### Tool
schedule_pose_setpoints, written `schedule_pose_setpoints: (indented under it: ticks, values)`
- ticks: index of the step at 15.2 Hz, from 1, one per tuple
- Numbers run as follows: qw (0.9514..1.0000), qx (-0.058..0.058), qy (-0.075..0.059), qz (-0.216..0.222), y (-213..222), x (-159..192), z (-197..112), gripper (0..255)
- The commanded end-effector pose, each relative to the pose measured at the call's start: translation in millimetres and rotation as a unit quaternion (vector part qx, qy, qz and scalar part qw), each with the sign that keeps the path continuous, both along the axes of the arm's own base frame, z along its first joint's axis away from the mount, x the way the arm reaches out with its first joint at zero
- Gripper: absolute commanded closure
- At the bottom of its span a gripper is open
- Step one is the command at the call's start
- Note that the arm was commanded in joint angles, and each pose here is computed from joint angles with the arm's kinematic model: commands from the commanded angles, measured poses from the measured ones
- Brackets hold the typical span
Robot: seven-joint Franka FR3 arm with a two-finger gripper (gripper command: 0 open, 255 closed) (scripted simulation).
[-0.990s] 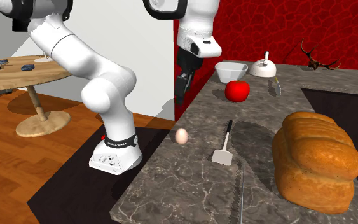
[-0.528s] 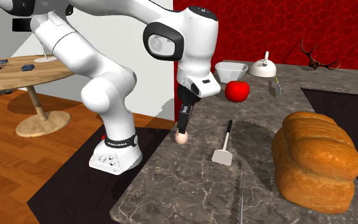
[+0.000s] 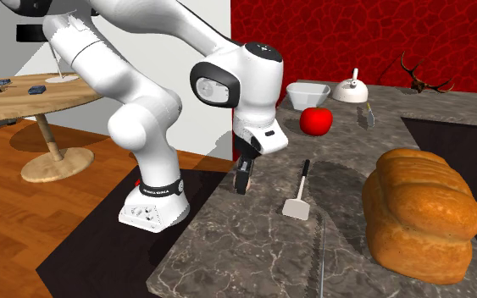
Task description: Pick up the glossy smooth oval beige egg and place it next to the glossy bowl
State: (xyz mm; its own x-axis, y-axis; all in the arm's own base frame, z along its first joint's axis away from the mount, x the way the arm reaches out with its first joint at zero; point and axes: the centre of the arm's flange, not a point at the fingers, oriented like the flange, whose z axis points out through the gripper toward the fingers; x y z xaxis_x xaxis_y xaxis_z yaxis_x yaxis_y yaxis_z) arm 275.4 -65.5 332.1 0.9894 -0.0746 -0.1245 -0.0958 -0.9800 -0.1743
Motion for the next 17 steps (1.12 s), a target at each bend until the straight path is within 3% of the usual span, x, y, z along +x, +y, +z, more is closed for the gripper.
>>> schedule_pose_setpoints:
  ticks: [1, 8, 9, 17]
  values:
    - [1.0000, 0.000, 0.000, 0.000, 2.2, -1.2, -8.4, 0]
    - [1.0000, 0.000, 0.000, 0.000, 2.2, -1.2, -8.4, 0]
    - [1.0000, 0.000, 0.000, 0.000, 2.2, -1.2, -8.4, 255]
    - [1.0000, 0.000, 0.000, 0.000, 2.2, -1.2, -8.4, 255]
